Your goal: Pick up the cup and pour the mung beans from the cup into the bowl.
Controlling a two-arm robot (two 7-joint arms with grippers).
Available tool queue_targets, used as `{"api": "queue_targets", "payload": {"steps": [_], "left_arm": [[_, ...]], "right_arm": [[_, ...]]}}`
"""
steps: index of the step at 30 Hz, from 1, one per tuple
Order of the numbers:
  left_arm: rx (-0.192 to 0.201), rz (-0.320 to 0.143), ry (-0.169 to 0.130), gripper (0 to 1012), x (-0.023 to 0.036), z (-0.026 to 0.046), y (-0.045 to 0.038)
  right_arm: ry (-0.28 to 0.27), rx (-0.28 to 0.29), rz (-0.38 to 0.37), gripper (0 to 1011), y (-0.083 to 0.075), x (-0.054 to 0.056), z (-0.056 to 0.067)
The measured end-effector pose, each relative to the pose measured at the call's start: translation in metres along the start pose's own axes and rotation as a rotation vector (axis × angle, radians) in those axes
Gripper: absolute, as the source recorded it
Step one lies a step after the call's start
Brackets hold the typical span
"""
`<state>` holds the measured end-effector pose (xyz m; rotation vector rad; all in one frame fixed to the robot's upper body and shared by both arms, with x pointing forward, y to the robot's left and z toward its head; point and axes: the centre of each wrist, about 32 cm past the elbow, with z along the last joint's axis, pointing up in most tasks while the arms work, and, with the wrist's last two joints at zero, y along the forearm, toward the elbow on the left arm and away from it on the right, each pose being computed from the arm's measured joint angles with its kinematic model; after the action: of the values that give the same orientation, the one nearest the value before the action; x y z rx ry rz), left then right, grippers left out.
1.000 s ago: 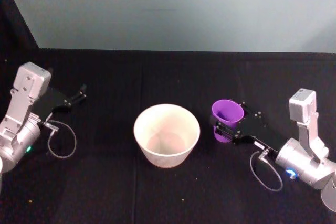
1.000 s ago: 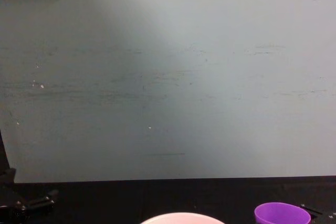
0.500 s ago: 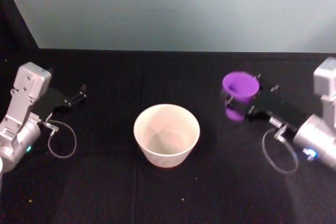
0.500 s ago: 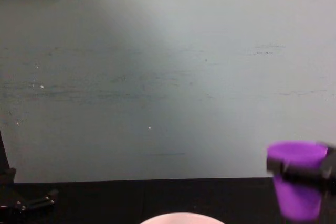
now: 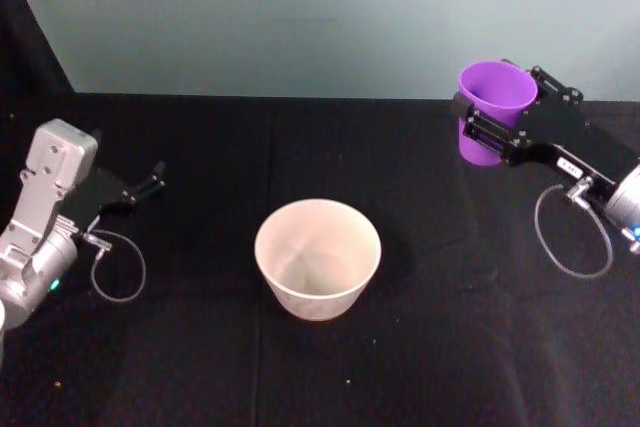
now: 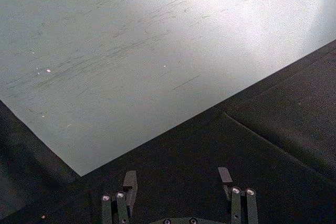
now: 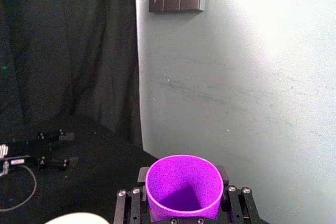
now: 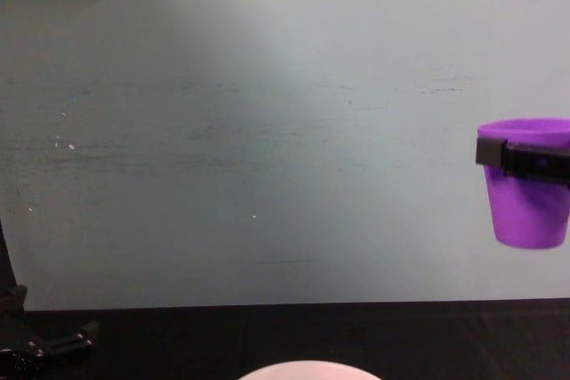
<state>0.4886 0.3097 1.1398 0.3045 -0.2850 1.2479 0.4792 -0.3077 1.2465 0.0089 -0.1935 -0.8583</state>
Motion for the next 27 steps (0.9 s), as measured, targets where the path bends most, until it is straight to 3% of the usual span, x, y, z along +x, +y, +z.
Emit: {"api": "queue_targets", "payload": {"steps": [8, 27], "left_arm": [[0.0, 0.0, 0.0, 1000, 0.0, 0.0, 0.0], [0.0, 0.0, 0.0, 1000, 0.0, 0.0, 0.0]], "right_arm": [[-0.002, 0.025, -0.001, 755, 0.0014, -0.001, 0.0087], [-0.009, 0.036, -0.003, 755, 0.0012, -0.0014, 0.0086]]}}
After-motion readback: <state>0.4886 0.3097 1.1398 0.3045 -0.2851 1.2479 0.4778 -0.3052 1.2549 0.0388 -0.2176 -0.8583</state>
